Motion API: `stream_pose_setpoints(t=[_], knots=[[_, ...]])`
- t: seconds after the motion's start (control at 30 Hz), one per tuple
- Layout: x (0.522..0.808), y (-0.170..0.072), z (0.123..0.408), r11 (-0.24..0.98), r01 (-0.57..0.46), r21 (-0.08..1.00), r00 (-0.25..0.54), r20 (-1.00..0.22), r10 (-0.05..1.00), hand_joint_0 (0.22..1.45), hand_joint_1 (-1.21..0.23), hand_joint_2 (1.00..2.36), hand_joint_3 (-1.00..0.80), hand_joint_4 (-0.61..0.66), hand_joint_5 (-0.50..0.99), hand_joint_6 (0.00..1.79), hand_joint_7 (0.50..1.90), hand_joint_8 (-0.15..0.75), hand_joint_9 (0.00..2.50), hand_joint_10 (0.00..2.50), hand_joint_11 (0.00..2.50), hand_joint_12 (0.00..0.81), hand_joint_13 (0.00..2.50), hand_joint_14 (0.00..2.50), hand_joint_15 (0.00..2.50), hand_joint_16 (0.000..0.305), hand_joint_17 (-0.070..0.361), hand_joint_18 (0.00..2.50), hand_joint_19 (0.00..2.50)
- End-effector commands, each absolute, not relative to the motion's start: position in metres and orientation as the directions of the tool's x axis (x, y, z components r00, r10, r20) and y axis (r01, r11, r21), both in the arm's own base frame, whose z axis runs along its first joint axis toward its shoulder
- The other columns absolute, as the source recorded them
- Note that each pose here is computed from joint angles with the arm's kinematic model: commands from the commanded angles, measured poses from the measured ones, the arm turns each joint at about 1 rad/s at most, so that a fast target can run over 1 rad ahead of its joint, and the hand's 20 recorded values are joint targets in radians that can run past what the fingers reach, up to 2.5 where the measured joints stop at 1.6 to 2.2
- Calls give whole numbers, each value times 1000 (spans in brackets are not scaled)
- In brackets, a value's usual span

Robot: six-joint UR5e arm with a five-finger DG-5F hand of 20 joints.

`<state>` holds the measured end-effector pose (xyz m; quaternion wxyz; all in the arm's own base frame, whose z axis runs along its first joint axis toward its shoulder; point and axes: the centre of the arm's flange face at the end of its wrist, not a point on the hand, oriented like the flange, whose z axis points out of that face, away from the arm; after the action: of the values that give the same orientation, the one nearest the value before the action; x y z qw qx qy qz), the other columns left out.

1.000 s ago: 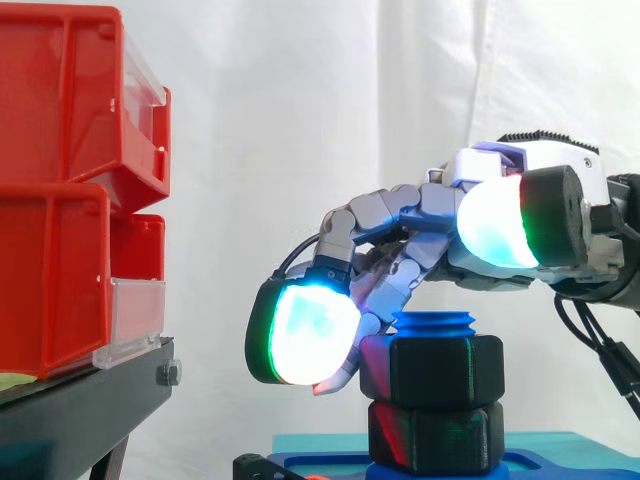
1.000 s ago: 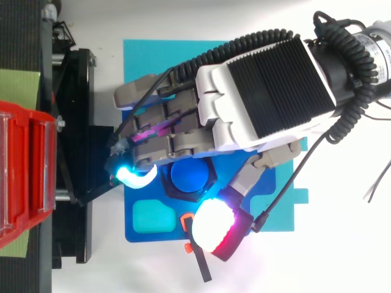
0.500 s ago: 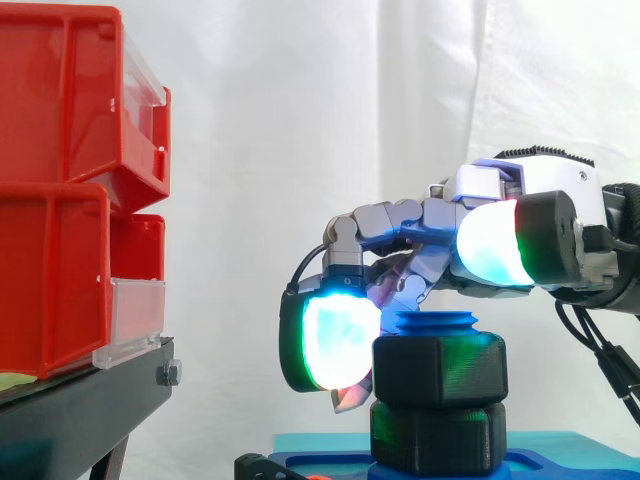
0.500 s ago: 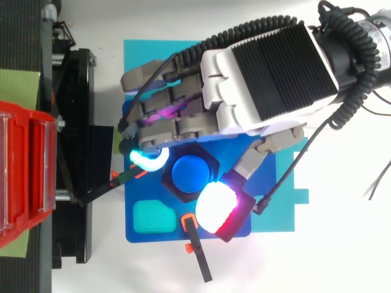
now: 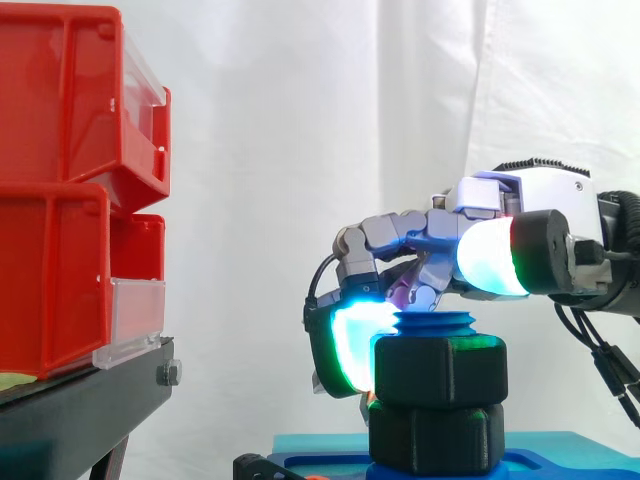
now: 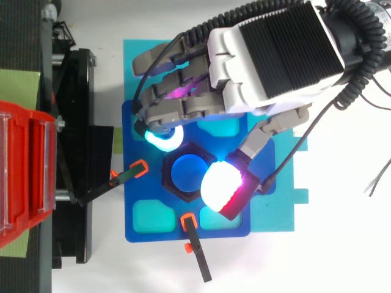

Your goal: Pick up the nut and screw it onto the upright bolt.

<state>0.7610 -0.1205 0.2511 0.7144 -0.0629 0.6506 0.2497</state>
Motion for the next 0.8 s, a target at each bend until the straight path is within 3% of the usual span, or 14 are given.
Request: stream_pose_setpoints(t=[0.0,0.13,0.37,0.43,0.47,0.53,0.77], knots=[[760,-125,250,867,-440,234,27,-961,274,546,-202,1000,-500,115,45,562,1377,253,1134,0,0,205,840,1,0,19,43,508,22],[758,-129,251,866,-443,233,26,-962,272,547,-208,1000,-500,135,47,621,1245,240,1204,0,0,188,891,0,0,17,38,577,38],[757,-136,250,865,-447,229,28,-963,270,548,-212,1000,-500,119,53,629,1240,244,1260,0,0,178,924,1,0,15,34,614,47],[756,-137,252,864,-449,227,30,-963,269,544,-210,1000,-500,120,50,581,1323,249,1251,0,0,186,920,0,1,15,35,612,50],[756,-138,252,864,-449,227,30,-963,269,543,-208,1000,-500,119,56,507,1490,254,1219,0,0,193,897,0,0,17,37,584,44],[756,-139,253,863,-452,226,33,-963,269,537,-201,1000,-500,100,34,504,1442,257,1183,0,0,201,875,0,2,18,41,555,41],[759,-141,261,860,-461,218,43,-963,267,530,-198,1000,-500,219,-24,505,1196,256,1110,0,0,221,823,0,2,21,48,496,45]])
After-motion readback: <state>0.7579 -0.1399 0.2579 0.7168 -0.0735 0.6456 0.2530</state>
